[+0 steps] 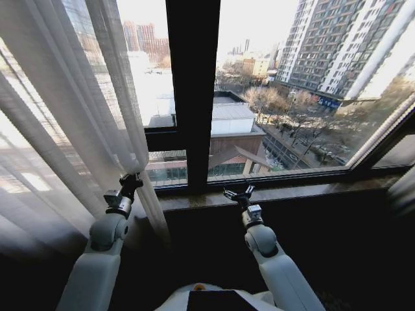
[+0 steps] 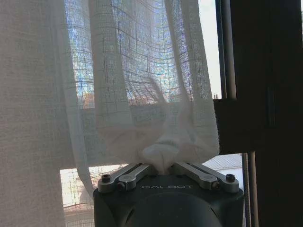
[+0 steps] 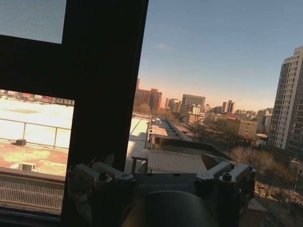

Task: Open the curtains by pulling them apart, changing their state from closed to fully open.

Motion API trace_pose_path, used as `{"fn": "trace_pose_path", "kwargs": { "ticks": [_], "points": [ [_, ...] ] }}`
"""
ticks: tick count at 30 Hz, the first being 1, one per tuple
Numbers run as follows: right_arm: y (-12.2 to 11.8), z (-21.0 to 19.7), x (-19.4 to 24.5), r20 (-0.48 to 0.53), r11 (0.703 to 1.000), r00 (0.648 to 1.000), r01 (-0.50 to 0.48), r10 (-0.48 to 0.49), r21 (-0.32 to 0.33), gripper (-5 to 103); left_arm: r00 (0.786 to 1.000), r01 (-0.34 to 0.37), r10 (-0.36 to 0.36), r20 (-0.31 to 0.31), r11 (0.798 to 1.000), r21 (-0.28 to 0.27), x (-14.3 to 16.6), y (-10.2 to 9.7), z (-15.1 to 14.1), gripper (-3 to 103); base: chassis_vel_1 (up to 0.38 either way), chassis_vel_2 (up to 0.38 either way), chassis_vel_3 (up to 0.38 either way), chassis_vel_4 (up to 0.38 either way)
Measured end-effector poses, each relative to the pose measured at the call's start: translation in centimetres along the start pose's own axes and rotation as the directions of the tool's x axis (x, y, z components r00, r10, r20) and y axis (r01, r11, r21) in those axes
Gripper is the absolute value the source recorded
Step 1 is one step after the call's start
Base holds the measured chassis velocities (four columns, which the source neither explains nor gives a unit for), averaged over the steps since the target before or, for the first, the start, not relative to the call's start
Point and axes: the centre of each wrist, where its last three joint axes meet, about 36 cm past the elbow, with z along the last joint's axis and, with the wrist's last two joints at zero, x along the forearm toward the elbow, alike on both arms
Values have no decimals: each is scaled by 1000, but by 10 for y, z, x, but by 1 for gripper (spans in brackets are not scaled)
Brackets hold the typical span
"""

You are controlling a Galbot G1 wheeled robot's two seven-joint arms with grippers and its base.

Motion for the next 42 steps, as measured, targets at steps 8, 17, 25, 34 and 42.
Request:
{"fn": "trace_pose_path", "kwargs": {
  "ticks": [8,17,25,34,42],
  "points": [
    [2,-21,1,-35,998,999,31,-33,-55,100,997,77,-76,-34,997,32,20,-11,-8,0,0,0,0,0],
    [-6,-24,7,-28,995,996,87,-88,-41,100,1000,7,-7,11,1000,19,38,-5,-5,0,0,0,0,0],
    [-12,-48,-1,5,995,997,74,-74,-64,100,999,-3,2,39,1000,28,46,-5,3,0,0,0,0,0],
    [-23,-61,-13,19,998,1000,8,-7,-62,100,999,-26,25,27,999,22,57,-6,7,0,0,0,0,0],
    [-32,-63,-14,14,998,1000,-12,13,-61,100,998,-59,59,4,998,-2,60,3,14,0,0,0,0,0]
  ]
}}
